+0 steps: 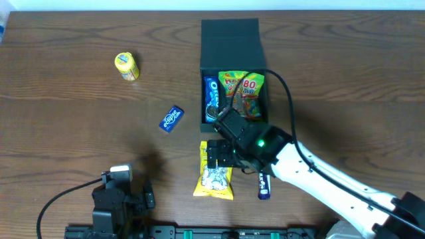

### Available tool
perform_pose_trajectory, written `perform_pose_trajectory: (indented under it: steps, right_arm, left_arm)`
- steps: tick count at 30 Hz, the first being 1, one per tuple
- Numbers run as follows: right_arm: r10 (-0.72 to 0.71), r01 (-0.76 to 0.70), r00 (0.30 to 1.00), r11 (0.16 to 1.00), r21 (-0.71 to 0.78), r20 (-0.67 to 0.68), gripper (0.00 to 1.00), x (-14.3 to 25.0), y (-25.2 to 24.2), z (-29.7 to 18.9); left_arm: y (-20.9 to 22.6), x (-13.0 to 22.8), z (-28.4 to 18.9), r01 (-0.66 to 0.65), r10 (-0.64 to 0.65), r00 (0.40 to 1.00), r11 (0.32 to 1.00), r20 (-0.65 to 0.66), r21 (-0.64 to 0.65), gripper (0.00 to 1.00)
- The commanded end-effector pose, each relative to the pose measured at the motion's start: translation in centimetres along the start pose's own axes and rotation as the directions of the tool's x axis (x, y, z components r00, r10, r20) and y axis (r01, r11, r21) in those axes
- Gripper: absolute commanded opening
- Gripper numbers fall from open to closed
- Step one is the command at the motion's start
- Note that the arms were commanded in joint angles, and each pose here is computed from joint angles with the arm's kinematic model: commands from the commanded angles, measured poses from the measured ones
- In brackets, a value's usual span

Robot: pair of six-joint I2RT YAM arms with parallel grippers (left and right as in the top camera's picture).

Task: Pack container
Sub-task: 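Move the right gripper down to the yellow Hacks candy bag, then grasp the Hacks bag top with the right gripper and lift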

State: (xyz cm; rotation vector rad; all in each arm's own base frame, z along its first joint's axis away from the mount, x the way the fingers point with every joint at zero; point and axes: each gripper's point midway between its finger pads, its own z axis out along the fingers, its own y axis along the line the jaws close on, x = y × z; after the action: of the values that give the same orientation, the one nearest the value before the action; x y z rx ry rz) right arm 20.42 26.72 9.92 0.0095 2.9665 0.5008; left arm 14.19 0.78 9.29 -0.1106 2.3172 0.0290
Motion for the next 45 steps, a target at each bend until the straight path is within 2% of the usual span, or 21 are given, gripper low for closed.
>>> perform_pose_trajectory:
  steps: [1,4,9,13,26,45]
  right_arm:
    - [0.183,-0.183,0.983,0.983,-0.009,0.008,0.99,-0.1,-0.5,0.7]
    - [0.2,-0.2,0.98,0.979,-0.028,-0.008,0.99,-0.1,0.0,1.5]
    - [0.316,-0.315,0.948,0.949,0.03,-0.048,0.99,0.6,-0.5,3.8]
    - [0.321,-0.32,0.943,0.947,0.029,-0.09,0.97,0.8,-0.1,5.6]
    - [0.268,-0.27,0.945,0.963,0.013,-0.189,0.99,2.6,1.1,8.5]
    - [0.141,-0.157,0.948,0.987,-0.034,-0.286,0.97,4.5,1.8,8.2]
  left_arm:
    - [0.3,1.9,0.6,0.014,-0.016,0.998,1.0,-0.065,-0.018,0.96]
    - [0.3,1.9,0.6,0.014,-0.016,0.998,1.0,-0.065,-0.018,0.96]
    - [0.3,1.9,0.6,0.014,-0.016,0.998,1.0,-0.065,-0.018,0.96]
    - [0.3,1.9,0.6,0.014,-0.016,0.998,1.0,-0.065,-0.018,0.96]
    - [0.3,1.9,0.6,0.014,-0.016,0.998,1.0,-0.065,-0.018,0.96]
    - [0.3,1.9,0.6,0.014,-0.016,0.998,1.0,-0.065,-0.018,0.95]
